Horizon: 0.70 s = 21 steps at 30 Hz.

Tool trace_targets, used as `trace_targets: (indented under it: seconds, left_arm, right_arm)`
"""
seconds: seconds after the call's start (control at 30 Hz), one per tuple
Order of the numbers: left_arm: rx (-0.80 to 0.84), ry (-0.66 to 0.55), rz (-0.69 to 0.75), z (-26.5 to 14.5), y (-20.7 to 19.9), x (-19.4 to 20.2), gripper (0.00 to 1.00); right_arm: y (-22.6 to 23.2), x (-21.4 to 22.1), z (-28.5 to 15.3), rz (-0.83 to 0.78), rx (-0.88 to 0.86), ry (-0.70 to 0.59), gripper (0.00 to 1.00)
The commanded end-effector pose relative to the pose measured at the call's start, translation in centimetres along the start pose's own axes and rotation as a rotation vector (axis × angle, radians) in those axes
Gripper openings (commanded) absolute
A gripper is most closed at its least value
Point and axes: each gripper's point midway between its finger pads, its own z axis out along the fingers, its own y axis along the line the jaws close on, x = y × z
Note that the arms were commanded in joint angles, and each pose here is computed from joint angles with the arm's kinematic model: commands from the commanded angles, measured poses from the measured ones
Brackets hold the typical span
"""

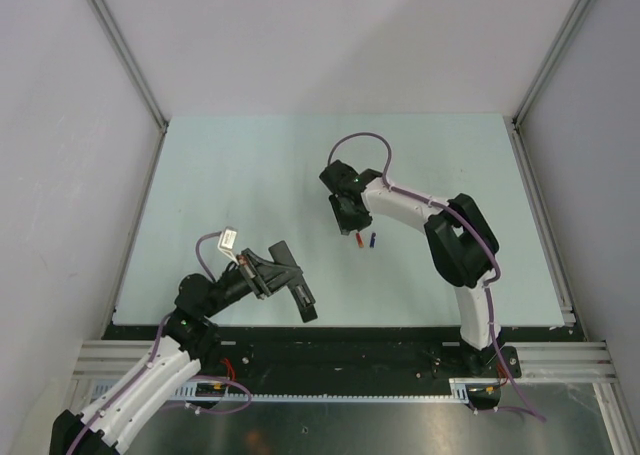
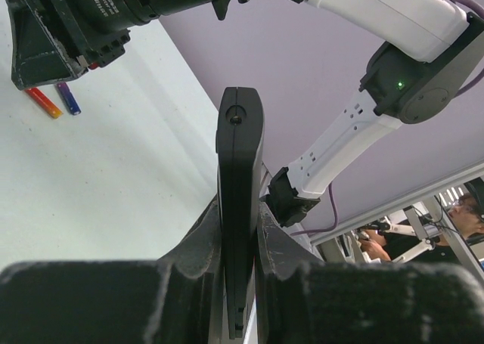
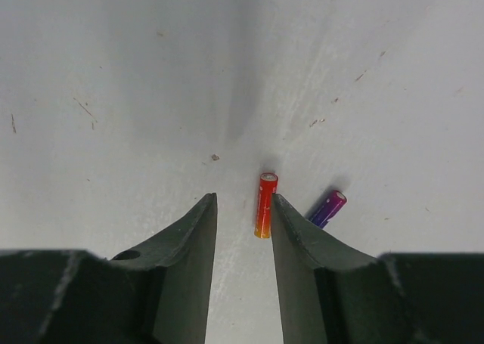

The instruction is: Load the batteries into the remote control

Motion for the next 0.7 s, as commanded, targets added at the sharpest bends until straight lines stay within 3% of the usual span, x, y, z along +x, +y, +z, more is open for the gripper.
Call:
trace_targets:
  seconds: [0.0, 0.67]
  left_arm:
    - [0.010, -0.010, 0.037, 0.1, -0.1, -0.2, 0.00]
    - [0.009, -0.006, 0.036, 0.1, -0.1, -0.2, 0.00]
  right_arm:
    - [-0.1, 0.9, 0.4, -0.018, -0.010, 0.033, 0.40]
    - [-1.2, 2.1, 2.0, -0.002, -0.021, 0.063, 0.33]
